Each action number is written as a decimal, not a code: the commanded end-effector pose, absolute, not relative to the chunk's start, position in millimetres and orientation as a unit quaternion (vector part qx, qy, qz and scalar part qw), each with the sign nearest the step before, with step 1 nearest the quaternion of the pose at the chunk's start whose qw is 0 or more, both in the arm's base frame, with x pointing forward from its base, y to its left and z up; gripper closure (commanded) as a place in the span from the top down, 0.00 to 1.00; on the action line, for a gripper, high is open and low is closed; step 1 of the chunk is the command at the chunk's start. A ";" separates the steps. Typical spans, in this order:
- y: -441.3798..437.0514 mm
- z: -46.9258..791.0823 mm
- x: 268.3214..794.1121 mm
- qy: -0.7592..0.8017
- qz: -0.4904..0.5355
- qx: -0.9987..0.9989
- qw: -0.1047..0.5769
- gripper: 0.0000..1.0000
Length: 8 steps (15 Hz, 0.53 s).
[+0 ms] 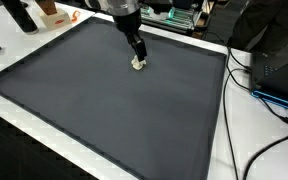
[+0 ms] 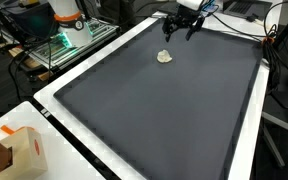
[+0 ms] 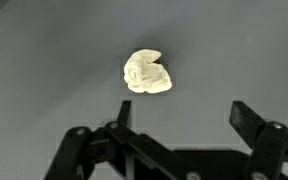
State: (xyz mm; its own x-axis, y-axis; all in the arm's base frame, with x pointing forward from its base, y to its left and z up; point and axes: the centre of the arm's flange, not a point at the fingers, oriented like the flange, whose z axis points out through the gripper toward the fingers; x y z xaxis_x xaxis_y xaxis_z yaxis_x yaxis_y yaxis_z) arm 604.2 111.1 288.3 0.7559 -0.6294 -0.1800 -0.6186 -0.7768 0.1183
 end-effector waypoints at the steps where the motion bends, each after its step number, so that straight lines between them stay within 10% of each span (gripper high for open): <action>1: 100.8 256.4 589.6 -0.369 -0.111 0.923 0.008 1.00; 8: 91.8 217.1 575.5 -0.399 -0.132 0.907 0.016 1.00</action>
State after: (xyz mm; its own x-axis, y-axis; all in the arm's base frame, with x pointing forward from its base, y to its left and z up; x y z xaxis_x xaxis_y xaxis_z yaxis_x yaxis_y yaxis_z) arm 585.3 95.6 230.7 0.6805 -0.7018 -0.2108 -0.6888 -0.7108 0.1425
